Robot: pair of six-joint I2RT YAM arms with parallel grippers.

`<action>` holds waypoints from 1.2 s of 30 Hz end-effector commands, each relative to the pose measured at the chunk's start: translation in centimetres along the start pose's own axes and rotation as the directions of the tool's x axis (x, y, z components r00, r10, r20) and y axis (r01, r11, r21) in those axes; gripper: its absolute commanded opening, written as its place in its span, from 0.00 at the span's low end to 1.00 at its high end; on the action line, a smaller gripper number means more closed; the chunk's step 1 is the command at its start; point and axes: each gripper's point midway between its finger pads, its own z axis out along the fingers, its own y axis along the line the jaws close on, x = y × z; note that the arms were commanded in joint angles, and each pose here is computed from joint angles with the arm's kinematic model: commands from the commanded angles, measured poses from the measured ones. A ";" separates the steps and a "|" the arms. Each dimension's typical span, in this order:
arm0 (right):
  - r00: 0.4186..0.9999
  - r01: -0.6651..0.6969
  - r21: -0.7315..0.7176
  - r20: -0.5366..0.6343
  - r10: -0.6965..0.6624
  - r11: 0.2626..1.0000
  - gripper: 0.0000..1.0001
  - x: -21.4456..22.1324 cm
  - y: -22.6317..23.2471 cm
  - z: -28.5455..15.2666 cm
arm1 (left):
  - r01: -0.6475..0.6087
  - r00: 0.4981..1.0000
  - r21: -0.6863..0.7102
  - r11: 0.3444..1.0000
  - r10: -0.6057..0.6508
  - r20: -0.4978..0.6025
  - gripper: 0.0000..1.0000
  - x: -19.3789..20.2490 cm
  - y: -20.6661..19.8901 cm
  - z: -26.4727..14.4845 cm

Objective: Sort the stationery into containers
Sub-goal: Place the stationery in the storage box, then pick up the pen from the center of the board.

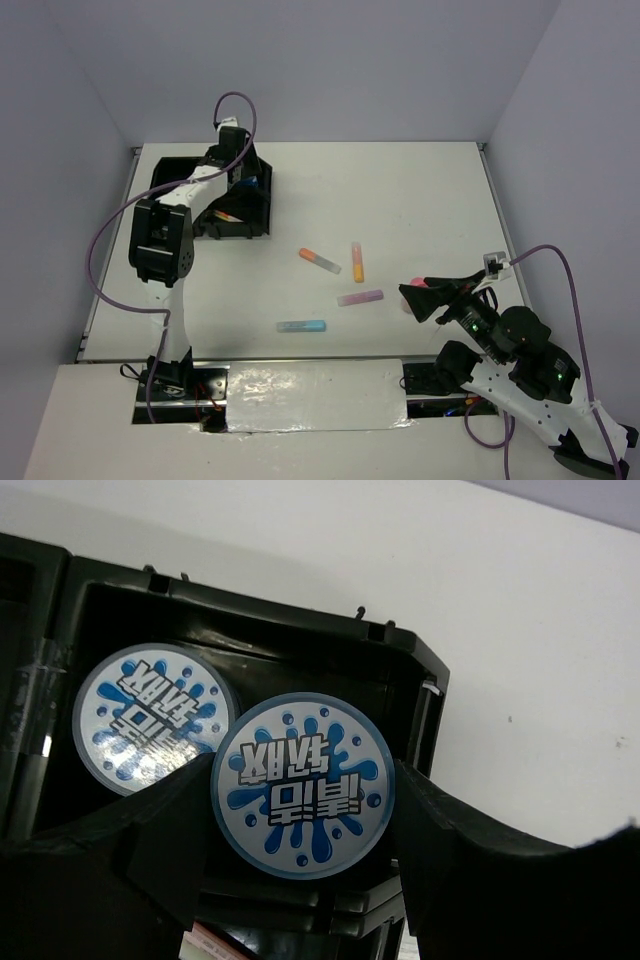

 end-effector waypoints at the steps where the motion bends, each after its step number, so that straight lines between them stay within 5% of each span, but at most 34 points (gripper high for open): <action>1: 1.000 0.003 -0.032 0.025 -0.003 0.999 1.00 -0.7 0.9 0.4 | 0.053 0.993 -0.007 0.999 -0.052 0.103 0.72 -3.2 0.2 -1.4; 6: 1.000 0.005 -0.035 0.023 -0.004 0.999 1.00 -0.7 1.0 0.5 | 0.065 0.990 0.042 0.997 -0.069 0.119 0.99 -4.2 -0.8 -3.1; 17: 1.000 0.012 -0.044 0.013 -0.012 0.999 1.00 -0.4 1.3 0.9 | 0.010 0.994 0.204 0.979 -0.031 0.101 0.99 -6.0 -7.9 -11.6; 22: 0.999 0.037 0.035 0.003 -0.037 0.999 1.00 -0.3 0.0 1.5 | -0.075 0.995 0.153 0.985 0.083 -0.047 0.99 3.5 -10.7 -16.5; 26: 0.999 0.054 0.165 -0.017 -0.052 0.985 1.00 -0.6 -1.7 1.5 | 0.008 0.991 0.086 0.996 0.004 -0.137 0.99 11.0 -11.5 -20.8; 36: 0.998 0.043 0.016 -0.043 -0.042 0.999 1.00 0.5 0.4 1.5 | 0.180 0.944 -0.043 0.983 -0.185 -0.272 0.99 20.3 -11.8 -19.4</action>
